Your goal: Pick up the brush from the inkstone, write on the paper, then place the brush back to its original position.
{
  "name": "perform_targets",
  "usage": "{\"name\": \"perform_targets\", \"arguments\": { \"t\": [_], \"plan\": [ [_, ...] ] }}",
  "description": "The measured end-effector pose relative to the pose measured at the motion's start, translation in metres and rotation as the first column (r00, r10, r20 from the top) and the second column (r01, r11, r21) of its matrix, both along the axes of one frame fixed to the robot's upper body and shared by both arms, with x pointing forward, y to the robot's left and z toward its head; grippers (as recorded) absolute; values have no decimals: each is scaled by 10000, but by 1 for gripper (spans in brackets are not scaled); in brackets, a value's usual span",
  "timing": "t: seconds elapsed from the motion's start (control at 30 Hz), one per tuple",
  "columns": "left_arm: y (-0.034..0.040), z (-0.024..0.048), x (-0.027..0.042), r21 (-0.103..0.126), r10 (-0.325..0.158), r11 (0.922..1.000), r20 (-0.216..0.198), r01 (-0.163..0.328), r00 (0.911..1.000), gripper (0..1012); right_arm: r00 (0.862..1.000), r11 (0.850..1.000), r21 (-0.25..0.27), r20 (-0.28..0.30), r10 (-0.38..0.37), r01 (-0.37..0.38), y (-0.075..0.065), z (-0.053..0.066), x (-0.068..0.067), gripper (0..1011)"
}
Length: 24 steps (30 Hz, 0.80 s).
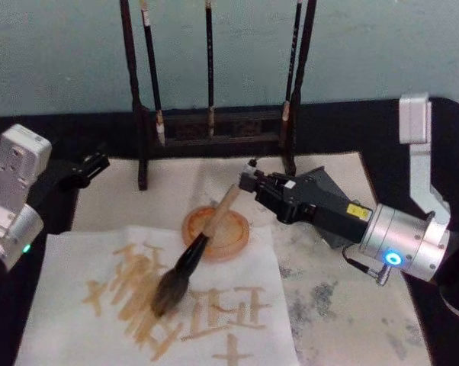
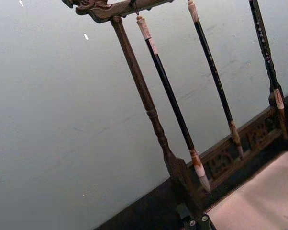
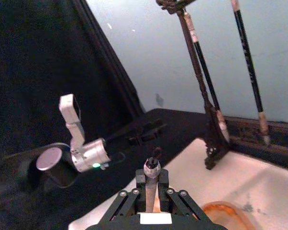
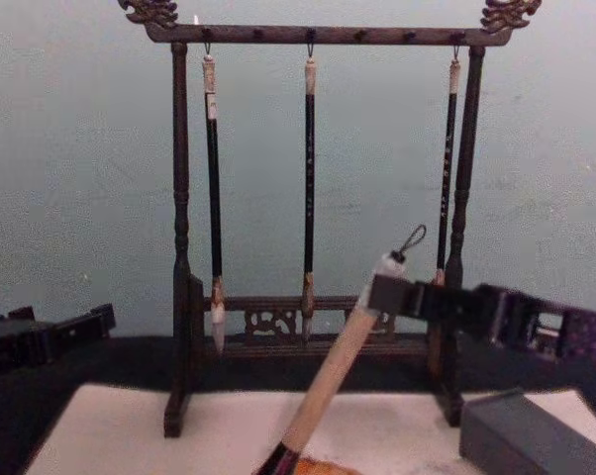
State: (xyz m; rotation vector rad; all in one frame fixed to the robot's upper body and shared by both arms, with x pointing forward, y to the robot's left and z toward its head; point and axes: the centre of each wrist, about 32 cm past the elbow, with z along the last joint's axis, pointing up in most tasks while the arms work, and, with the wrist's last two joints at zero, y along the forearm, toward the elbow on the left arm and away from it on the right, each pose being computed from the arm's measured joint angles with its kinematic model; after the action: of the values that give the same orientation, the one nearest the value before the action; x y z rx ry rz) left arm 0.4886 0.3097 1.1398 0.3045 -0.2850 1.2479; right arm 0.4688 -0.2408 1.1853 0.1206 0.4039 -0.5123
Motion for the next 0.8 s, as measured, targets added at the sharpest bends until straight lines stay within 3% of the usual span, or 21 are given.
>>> {"name": "perform_targets", "arguments": {
  "t": [0.2,0.37,0.8],
  "plan": [
    [0,0,0,0,-1,10000,0,1,10000,1002,9996,9994,-178,-10,-296,296,-39,-102,4,151],
    [0,0,0,0,0,10000,0,0,10000,1002,9981,9981,-121,-67,-611,611,-159,-147,-19,151],
    [0,0,0,0,0,10000,0,0,10000,1002,9936,9933,283,-165,-1115,1119,-481,-118,-158,151]
  ]
}}
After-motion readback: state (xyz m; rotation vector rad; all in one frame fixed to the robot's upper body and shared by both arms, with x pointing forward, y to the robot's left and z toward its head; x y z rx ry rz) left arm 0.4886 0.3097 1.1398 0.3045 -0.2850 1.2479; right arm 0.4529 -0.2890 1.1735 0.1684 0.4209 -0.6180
